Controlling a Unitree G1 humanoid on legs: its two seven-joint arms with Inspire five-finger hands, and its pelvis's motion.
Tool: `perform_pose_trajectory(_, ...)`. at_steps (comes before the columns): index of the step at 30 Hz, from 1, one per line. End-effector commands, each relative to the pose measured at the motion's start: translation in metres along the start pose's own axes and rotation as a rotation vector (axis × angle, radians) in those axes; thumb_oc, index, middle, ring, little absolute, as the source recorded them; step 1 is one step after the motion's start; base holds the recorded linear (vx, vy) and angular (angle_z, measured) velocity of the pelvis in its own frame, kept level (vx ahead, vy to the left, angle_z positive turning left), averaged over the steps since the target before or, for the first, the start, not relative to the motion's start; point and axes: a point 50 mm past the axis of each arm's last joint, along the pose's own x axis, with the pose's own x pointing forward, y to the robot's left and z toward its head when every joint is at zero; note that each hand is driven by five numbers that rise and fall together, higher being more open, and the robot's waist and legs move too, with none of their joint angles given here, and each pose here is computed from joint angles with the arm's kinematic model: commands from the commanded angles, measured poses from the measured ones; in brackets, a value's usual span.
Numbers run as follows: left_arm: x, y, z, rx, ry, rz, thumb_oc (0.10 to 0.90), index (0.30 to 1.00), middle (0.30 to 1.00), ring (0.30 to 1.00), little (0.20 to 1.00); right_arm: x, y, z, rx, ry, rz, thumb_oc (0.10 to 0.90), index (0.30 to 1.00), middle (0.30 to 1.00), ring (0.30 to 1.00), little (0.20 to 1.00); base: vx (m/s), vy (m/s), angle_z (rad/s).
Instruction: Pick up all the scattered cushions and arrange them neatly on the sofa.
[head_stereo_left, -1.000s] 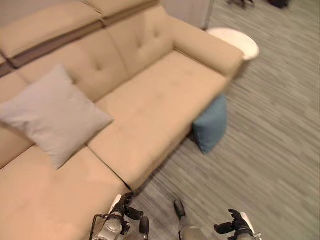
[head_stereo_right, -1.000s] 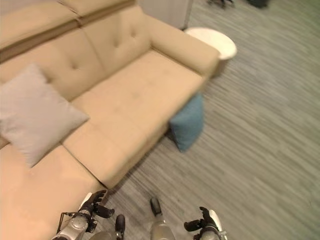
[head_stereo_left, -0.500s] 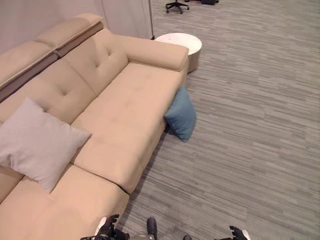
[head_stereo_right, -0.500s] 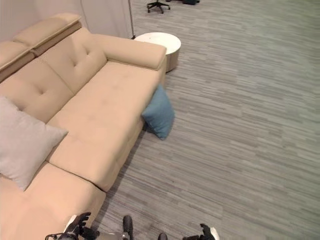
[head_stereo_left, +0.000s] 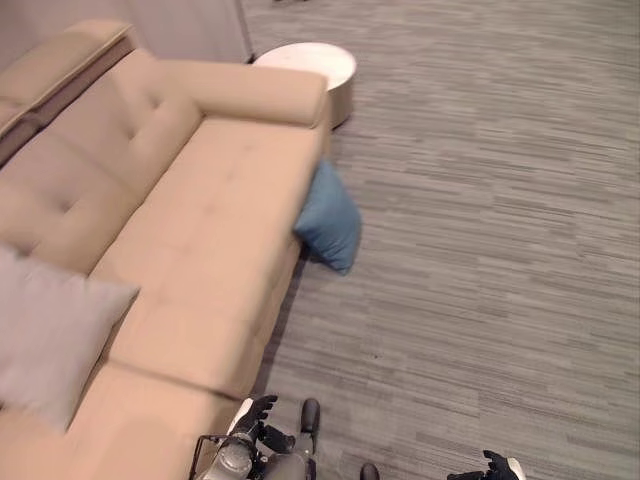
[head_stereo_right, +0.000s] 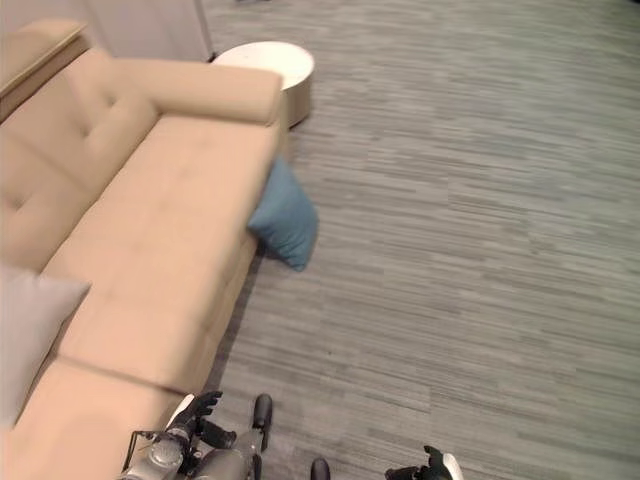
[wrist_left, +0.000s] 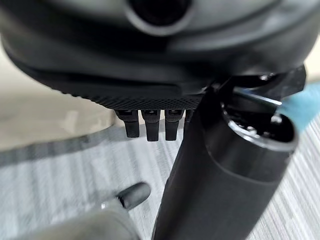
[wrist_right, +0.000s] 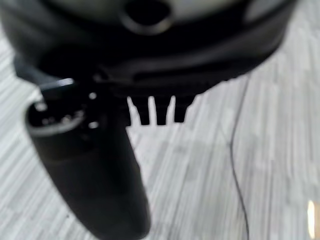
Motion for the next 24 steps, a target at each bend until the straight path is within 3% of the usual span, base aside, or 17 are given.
perform_pose_trajectory(1, 0.004, 0.015, 0.018, -0.016, -0.088, 0.055, 0.800, 0.900, 0.900, 0.900, 0.900, 0.004, -0.015, 0.014, -0.011, -0.064, -0.046, 0.800, 0.900, 0.900, 0.900, 0.900, 0.12, 0.061, -0.73)
perform_pose_trajectory(9, 0.004, 0.029, 0.017, -0.058, -0.088, 0.104, 0.800, 0.900, 0.900, 0.900, 0.900, 0.007, -0.016, 0.048, -0.045, -0.169, -0.043, 0.800, 0.900, 0.900, 0.900, 0.900, 0.22, -0.006, -0.35)
perform_pose_trajectory(13, 0.003, 0.030, 0.008, -0.072, -0.055, 0.113, 0.800, 0.900, 0.900, 0.900, 0.900, 0.008, -0.017, 0.046, -0.081, -0.162, -0.035, 0.800, 0.900, 0.900, 0.900, 0.900, 0.43, -0.233, -0.53)
perform_pose_trajectory(24, 0.002, 0.020, 0.011, -0.129, -0.064, 0.091, 0.800, 0.900, 0.900, 0.900, 0.900, 0.008, -0.022, 0.041, -0.043, -0.160, -0.047, 0.800, 0.900, 0.900, 0.900, 0.900, 0.23, -0.268, 0.11)
